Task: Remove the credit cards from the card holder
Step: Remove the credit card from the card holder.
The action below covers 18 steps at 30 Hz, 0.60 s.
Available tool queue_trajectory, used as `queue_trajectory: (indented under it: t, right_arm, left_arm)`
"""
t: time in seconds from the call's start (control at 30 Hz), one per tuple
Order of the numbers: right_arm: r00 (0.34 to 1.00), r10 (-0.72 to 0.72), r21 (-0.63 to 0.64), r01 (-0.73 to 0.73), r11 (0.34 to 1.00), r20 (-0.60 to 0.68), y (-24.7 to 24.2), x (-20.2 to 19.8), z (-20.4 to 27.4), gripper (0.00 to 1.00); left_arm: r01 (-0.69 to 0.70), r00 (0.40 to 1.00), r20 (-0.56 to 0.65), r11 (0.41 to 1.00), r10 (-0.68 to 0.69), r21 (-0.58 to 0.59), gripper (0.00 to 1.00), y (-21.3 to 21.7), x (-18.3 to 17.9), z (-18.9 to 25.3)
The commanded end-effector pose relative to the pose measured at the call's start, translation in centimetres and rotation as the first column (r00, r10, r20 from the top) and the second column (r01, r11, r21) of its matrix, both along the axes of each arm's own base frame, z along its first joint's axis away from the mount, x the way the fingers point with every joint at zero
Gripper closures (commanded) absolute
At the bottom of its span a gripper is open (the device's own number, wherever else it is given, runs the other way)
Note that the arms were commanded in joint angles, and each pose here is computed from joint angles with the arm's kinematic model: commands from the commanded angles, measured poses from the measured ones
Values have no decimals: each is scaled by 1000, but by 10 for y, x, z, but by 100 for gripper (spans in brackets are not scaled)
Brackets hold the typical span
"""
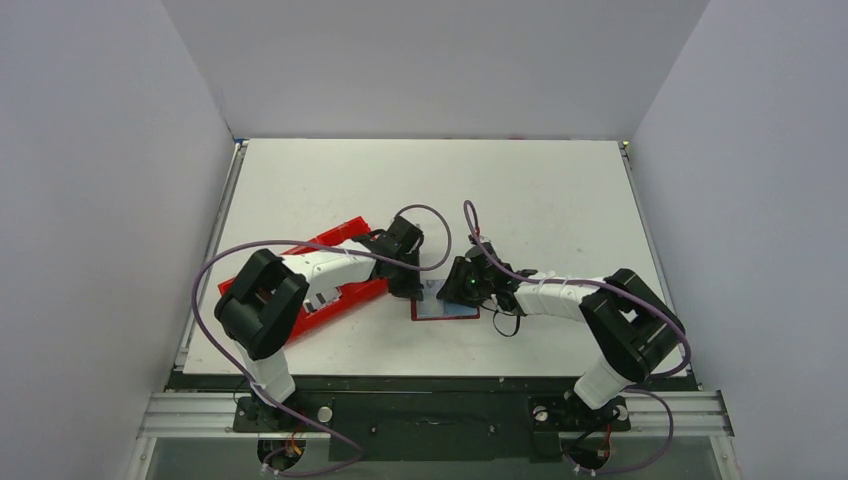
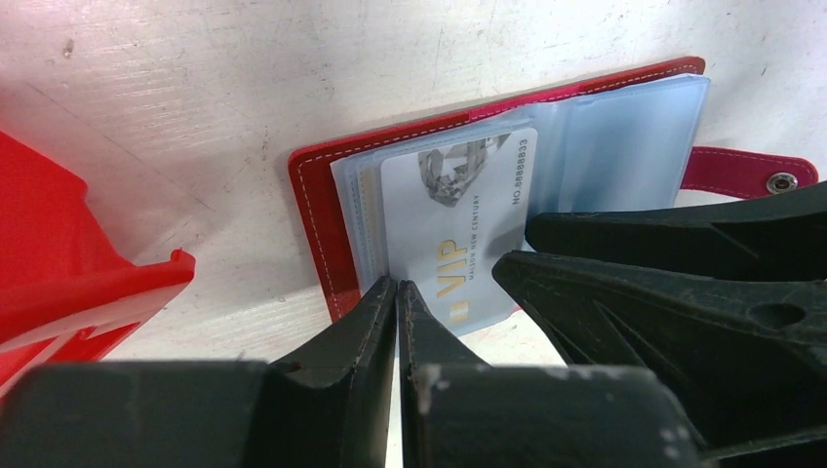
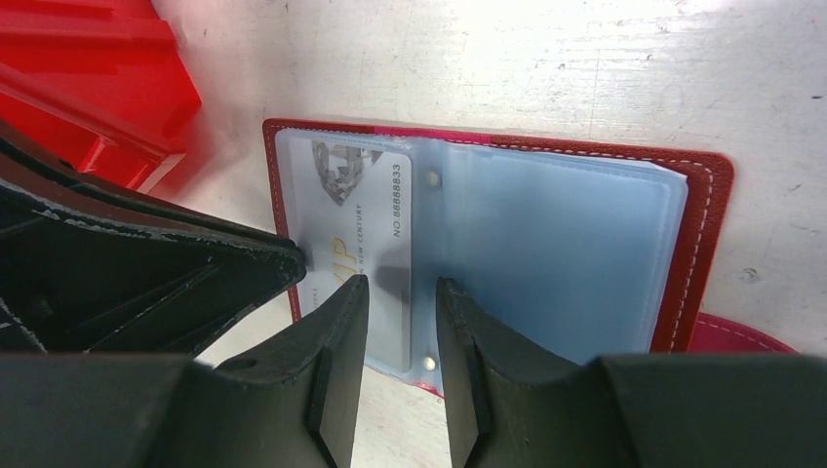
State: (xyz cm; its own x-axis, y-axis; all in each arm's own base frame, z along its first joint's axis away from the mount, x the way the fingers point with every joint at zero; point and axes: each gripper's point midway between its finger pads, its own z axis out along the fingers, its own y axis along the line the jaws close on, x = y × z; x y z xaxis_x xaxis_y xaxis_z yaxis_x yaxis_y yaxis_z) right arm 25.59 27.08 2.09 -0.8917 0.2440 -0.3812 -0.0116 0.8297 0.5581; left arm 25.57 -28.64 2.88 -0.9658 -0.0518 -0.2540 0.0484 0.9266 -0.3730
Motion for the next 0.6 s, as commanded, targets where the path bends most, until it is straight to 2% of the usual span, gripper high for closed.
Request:
queue_trajectory:
  t: [0.0, 0.33, 0.57]
  right_arm:
    - [998, -22, -91, 17, 996, -59, -24, -14, -20, 71]
    - [998, -32, -22, 31, 999, -51, -18, -5, -16, 71]
    - [997, -60, 78, 64, 995, -48, -19, 4, -7, 71]
  left_arm:
    - [1, 999, 48, 999, 0, -36, 98, -14, 17, 6]
    - [9, 1000, 25, 1000, -9, -29, 100, -17, 14, -4]
    - [2, 1000, -1, 1000, -2, 1, 100, -15, 10, -13]
